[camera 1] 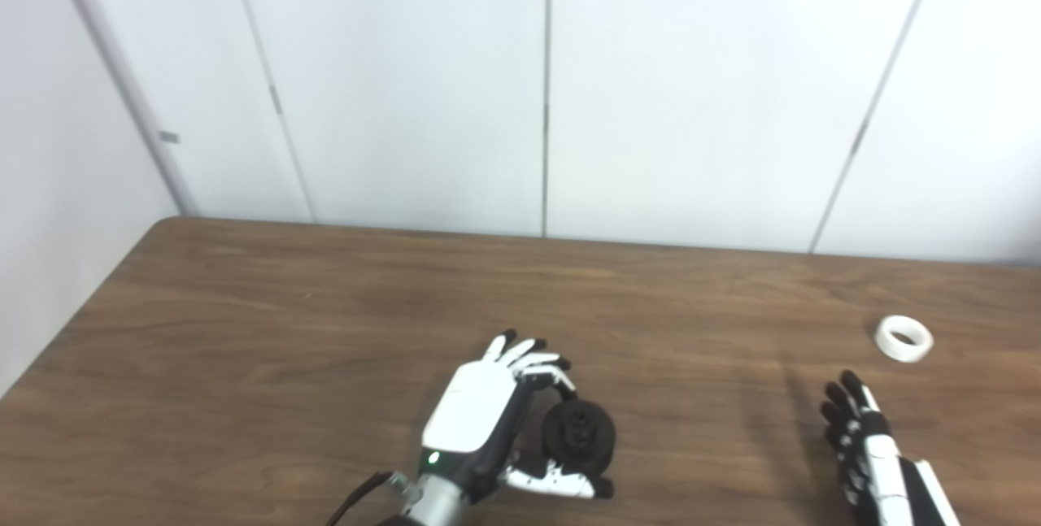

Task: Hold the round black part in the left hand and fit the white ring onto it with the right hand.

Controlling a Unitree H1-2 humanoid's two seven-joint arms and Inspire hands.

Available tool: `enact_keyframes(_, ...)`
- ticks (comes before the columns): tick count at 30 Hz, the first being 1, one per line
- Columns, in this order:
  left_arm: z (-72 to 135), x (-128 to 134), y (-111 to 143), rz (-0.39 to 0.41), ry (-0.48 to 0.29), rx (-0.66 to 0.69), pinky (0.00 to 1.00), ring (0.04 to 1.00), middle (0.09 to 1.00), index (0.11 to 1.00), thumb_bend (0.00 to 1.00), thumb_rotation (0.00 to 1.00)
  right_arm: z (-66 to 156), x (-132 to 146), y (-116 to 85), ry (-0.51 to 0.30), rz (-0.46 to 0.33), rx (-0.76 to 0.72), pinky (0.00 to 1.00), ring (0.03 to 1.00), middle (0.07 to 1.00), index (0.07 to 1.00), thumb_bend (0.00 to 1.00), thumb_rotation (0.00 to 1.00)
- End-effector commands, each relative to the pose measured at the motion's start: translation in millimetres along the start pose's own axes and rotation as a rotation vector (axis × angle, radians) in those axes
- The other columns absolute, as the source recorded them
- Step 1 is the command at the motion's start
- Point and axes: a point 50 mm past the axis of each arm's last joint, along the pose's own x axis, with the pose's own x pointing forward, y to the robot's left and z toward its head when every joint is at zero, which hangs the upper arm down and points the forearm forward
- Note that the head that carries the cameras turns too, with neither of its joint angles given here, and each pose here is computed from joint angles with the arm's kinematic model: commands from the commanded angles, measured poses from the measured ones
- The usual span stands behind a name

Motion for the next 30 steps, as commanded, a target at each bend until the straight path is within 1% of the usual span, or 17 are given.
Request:
enact_keyframes(1,2,-1,5,0.027,-0.030,0.004,1.00,0.909,0.796,0.482,0.52,0.06,8,-3,11,-0.035,-0.003,0.027,1.00,0.961,0.967,0.995,0.54,1.00)
enact_keyframes(6,-5,-14,-4,-0.002,-0.030,0.000,1.00,0.904,0.795,0.483,0.52,0.05,11,-4,14,-0.032,-0.012,0.009,1.00,0.958,0.960,0.989,0.56,1.00)
enact_keyframes(13,-12,-22,-12,-0.030,-0.007,-0.004,1.00,0.905,0.797,0.483,0.52,0.05,17,-5,17,-0.039,-0.012,0.005,1.00,0.956,0.955,0.982,0.55,1.00)
enact_keyframes(19,-17,-26,-20,-0.014,-0.007,0.002,1.00,0.906,0.794,0.484,0.52,0.05,20,-5,17,-0.036,-0.017,-0.002,1.00,0.953,0.952,0.982,0.56,1.00)
enact_keyframes(23,-18,-28,-23,-0.008,-0.002,-0.006,1.00,0.902,0.790,0.484,0.52,0.05,21,-5,14,-0.040,-0.017,-0.003,1.00,0.954,0.951,0.980,0.55,1.00)
enact_keyframes(27,-19,-28,-27,-0.010,0.003,-0.005,1.00,0.899,0.788,0.484,0.52,0.05,22,-6,7,-0.041,-0.029,-0.019,1.00,0.948,0.949,0.974,0.56,1.00)
enact_keyframes(28,-19,-28,-28,-0.010,0.003,-0.003,1.00,0.900,0.788,0.484,0.52,0.05,23,-6,5,-0.043,-0.030,-0.021,1.00,0.950,0.948,0.972,0.57,0.99)
enact_keyframes(30,-19,-28,-30,-0.012,0.007,0.001,1.00,0.902,0.787,0.484,0.52,0.05,24,-5,1,-0.044,-0.034,-0.028,1.00,0.949,0.943,0.965,0.56,0.97)
